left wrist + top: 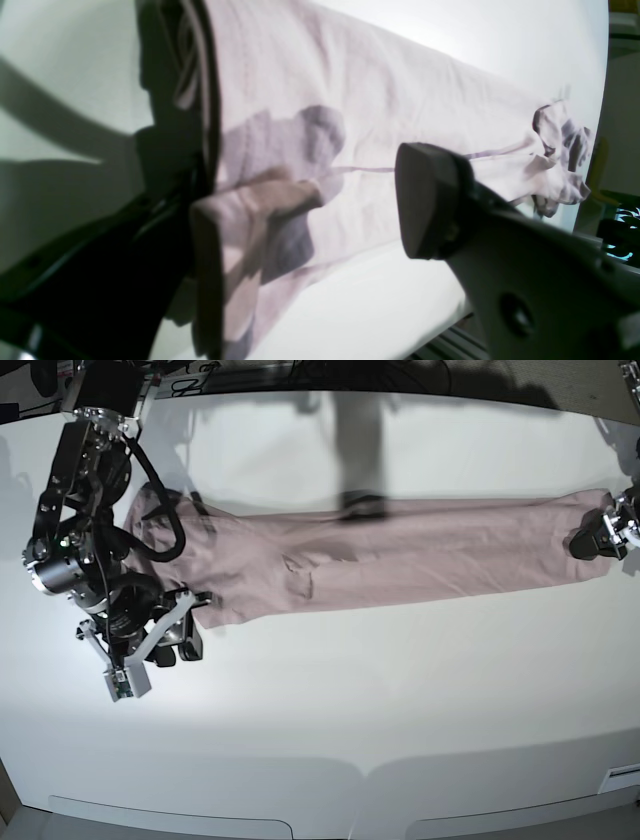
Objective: Fold the T-shirt properly
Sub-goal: 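Grasp the end of the folded strip with the left gripper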
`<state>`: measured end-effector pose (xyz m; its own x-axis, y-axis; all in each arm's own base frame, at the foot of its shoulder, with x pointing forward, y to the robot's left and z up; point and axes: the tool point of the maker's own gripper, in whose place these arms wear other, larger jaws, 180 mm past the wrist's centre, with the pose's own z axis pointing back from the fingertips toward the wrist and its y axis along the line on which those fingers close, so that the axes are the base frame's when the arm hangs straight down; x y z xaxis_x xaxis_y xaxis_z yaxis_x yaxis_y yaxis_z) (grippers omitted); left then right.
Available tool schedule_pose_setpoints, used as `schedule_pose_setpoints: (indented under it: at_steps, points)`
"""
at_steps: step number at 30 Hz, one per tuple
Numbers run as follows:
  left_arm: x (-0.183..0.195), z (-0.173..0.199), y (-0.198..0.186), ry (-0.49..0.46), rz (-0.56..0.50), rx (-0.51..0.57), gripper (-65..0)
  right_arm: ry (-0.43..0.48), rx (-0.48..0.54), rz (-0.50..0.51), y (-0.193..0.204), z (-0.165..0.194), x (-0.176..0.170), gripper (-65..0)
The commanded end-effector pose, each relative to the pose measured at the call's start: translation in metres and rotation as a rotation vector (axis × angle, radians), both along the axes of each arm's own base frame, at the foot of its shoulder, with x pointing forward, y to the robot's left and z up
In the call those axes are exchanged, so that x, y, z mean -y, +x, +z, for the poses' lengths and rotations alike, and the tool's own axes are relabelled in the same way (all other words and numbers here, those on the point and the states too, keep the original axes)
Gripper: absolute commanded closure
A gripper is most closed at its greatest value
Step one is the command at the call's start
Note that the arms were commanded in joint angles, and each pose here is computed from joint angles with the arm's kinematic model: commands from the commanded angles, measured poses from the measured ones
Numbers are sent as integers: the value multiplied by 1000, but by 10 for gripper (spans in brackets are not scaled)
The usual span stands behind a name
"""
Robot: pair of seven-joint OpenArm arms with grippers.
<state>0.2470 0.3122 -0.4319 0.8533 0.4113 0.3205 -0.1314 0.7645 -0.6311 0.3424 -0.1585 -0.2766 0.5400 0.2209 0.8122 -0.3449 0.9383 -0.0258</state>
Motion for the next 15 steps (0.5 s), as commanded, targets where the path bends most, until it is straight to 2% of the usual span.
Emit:
schedule_pose_setpoints:
  at_steps: [1, 8, 11, 15]
  points:
    - [-7, -3, -6, 36, -18, -42, -456, -2, 57, 13, 7, 16, -1, -225]
    - [-10, 0, 2, 44, 13, -2, -454, -3, 56, 13, 6, 16, -1, -225]
    - [-11, 1, 3, 45, 17, 3, -422, -3, 56, 13, 6, 16, -1, -225]
    - [-11, 1, 5, 46, 24, 12, -421, -3, 56, 12, 6, 16, -1, -225]
